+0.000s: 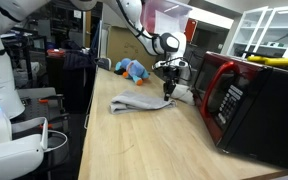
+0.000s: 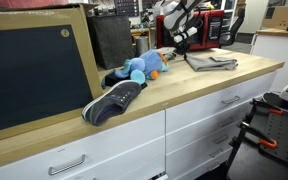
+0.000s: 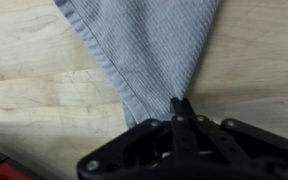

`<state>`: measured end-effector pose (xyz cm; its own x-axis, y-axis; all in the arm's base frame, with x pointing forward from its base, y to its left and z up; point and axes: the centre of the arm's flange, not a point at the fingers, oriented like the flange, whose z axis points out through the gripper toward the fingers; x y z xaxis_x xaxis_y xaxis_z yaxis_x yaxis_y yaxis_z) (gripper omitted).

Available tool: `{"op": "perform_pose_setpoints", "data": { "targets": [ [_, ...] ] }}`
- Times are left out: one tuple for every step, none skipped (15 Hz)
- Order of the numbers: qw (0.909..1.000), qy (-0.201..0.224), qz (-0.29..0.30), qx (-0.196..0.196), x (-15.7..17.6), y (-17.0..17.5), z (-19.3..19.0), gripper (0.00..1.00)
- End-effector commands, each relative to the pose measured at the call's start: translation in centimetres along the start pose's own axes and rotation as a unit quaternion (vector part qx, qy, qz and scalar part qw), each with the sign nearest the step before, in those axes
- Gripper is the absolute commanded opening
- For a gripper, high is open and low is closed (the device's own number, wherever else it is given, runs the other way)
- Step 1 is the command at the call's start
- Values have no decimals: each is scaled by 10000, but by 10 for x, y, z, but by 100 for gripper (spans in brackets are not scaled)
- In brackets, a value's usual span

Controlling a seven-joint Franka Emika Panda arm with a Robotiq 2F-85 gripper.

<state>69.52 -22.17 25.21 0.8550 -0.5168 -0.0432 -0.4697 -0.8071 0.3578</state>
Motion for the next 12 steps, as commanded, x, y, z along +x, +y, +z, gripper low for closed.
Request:
{"op": "perform_pose_setpoints", "data": {
  "targets": [
    [9982, 470, -347, 118, -44, -25, -30, 0],
    [9970, 586, -473, 160, -54, -37, -36, 0],
    [9957, 715, -568, 165, -61, -46, -44, 0],
    [9943, 810, -668, 174, -69, -54, -50, 0],
    [9930, 888, -757, 190, -76, -62, -55, 0],
    [9918, 934, -847, 225, -83, -68, -60, 0],
    [9905, 955, -945, 274, -90, -75, -64, 0],
    [9896, 969, -1021, 310, -98, -79, -68, 0],
    [9885, 952, -1126, 347, -106, -83, -71, 0],
    [9875, 945, -1202, 375, -113, -86, -74, 0],
    [9862, 939, -1305, 398, -121, -89, -75, 0],
    [9846, 917, -1426, 422, -128, -92, -75, 0]
  ]
}}
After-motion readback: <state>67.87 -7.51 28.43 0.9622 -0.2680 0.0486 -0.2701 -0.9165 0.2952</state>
